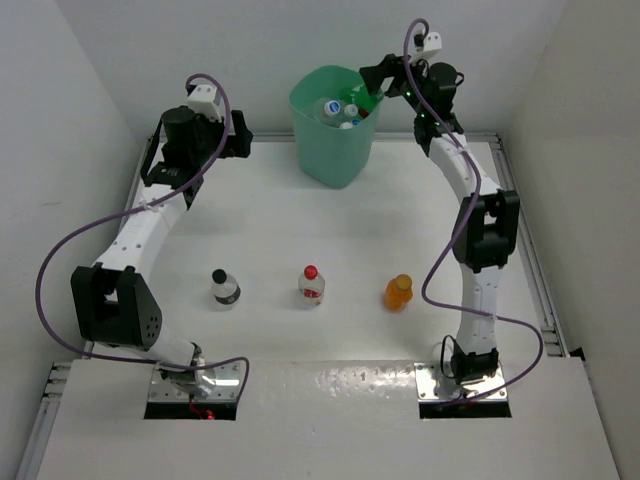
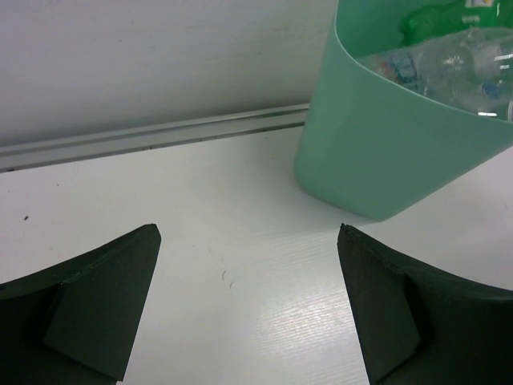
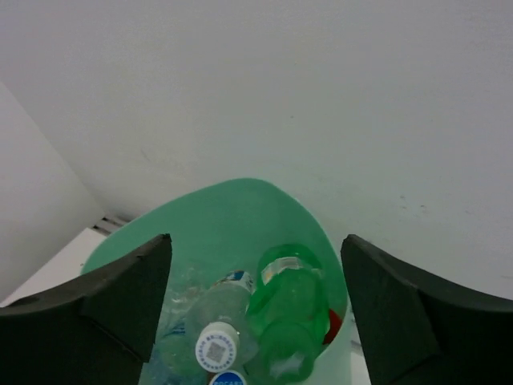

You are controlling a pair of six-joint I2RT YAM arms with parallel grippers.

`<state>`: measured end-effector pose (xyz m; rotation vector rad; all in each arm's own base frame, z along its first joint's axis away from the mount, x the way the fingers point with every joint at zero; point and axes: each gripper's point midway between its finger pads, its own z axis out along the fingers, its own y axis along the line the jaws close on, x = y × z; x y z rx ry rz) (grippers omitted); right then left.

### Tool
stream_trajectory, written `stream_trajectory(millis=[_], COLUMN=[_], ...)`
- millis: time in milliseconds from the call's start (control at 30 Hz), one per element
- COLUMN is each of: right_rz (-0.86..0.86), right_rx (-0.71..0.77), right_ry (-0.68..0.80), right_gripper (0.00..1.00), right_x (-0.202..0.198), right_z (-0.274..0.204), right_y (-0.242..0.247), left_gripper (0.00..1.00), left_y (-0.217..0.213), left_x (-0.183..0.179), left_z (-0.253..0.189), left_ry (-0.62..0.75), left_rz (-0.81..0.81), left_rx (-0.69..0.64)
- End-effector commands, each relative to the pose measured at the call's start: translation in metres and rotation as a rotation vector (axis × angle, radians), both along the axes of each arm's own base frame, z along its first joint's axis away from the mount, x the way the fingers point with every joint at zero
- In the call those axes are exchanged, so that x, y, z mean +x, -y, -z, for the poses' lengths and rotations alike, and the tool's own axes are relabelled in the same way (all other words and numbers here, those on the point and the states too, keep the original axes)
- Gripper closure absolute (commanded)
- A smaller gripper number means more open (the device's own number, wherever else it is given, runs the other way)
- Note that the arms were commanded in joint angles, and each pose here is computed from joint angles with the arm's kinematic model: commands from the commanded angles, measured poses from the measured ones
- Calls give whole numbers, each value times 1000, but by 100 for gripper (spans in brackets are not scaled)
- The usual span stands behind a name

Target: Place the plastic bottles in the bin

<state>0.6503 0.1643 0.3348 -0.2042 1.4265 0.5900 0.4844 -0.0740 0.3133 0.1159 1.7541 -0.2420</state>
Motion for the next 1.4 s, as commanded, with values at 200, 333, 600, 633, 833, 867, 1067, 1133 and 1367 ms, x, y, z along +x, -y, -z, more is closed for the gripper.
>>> stream_trajectory(millis=[200,333,600,633,833,867,1067,1133,1367], right_rz=[20,24,6,19,49,76,99,91,86], right_rx=[2,-30,-157,-182,-188,-174,-140,-129,-99], right_ry=[214,175,-109,-167,-375,-413,-461,-461,-476], right_gripper=[11,11,12,13,13,13,13,13,13], right_x=[-45,-83,-187,-202,-271,-277,-315,-316,-310], right_z=[-113,-116,-54,-38,30,44,65,64,61], right_y=[7,37,109,123,151,161,163,161,161], left_gripper=[0,0,3,3,4,4,4,4,4], left_y=[9,47,108,122,156,160,180,187,206], left_x=[-39,-96,-198,-210,-265,-268,-271,-267,-266], left_z=[-37,-14,56,62,116,120,143,147,173], left_ry=[77,102,17,40,-34,-32,-57,-52,-110], left_rz=[207,564,1017,1096,1365,1389,1441,1436,1444], left_rx=[90,277,496,534,600,598,561,548,524])
